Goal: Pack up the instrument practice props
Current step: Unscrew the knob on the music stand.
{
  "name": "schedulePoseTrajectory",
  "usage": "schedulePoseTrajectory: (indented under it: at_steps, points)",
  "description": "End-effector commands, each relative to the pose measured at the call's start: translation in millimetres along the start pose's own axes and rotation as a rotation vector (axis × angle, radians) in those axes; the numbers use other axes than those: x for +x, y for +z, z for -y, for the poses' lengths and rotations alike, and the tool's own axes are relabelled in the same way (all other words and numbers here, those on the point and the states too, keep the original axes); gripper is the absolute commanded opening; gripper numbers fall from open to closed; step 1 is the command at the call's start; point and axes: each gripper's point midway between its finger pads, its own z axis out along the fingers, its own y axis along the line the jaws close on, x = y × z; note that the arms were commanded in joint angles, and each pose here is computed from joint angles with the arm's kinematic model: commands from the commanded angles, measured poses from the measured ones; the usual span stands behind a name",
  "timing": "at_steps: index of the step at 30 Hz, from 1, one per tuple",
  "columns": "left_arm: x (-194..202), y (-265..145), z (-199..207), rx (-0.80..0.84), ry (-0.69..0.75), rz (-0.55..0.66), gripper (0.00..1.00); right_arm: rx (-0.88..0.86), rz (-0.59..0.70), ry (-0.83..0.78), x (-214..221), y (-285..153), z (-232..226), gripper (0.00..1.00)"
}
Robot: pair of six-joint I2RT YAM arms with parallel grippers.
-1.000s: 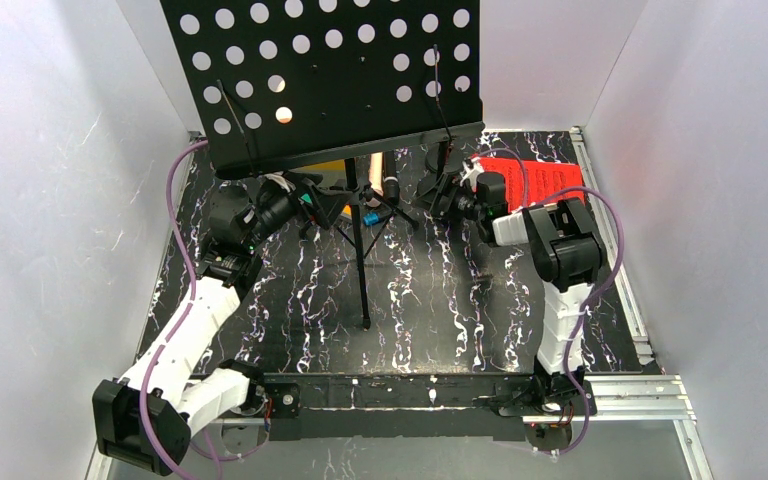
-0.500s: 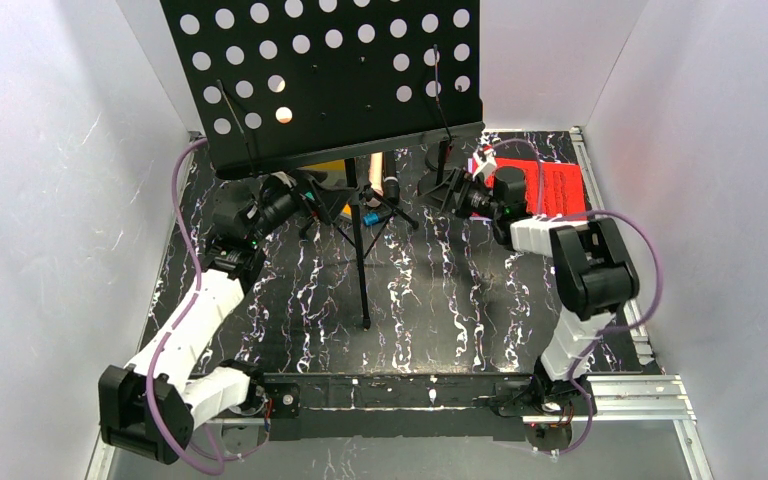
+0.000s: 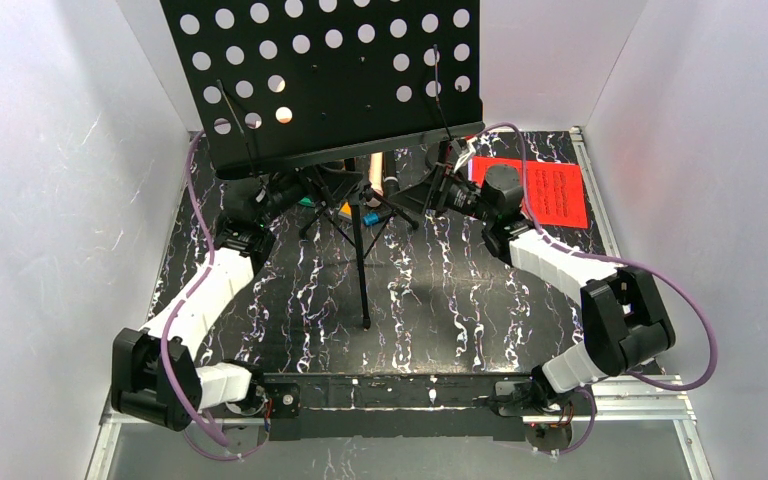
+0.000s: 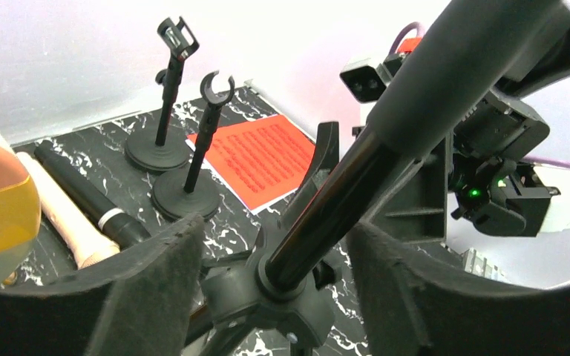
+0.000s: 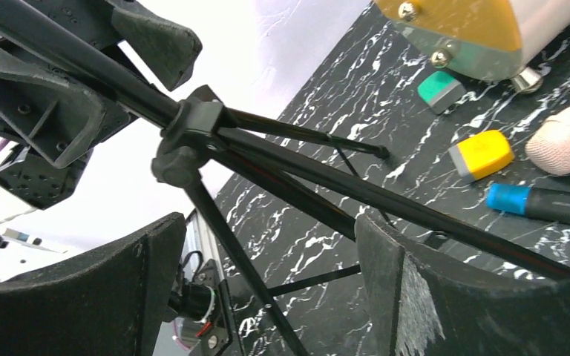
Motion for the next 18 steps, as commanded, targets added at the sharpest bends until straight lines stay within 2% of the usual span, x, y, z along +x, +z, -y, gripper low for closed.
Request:
schedulePoseTrajectory:
  at_steps: [1, 9, 15, 18]
  points:
    - [-32.5, 8.8, 21.3, 0.098, 0.052, 0.063, 0.61, -0.052, 0.023, 0.029, -2.7, 3.6, -29.6, 0.91]
    - [-30.5, 9.5, 33.0, 0.175, 0.059, 0.047, 0.43, -0.111, 0.015, 0.128, 1.0, 16.5, -56.6, 0.89]
    - [-18.8, 0.3, 36.6, 0.188, 0.073, 0.032, 0.19, -0.129, -0.001, 0.148, 2.3, 28.3, -72.4, 0.85]
    - [-16.2, -2.6, 36.6, 0.187, 0.079, 0.031, 0.11, -0.135, 0.005, 0.161, 0.7, 32.7, -77.6, 0.83]
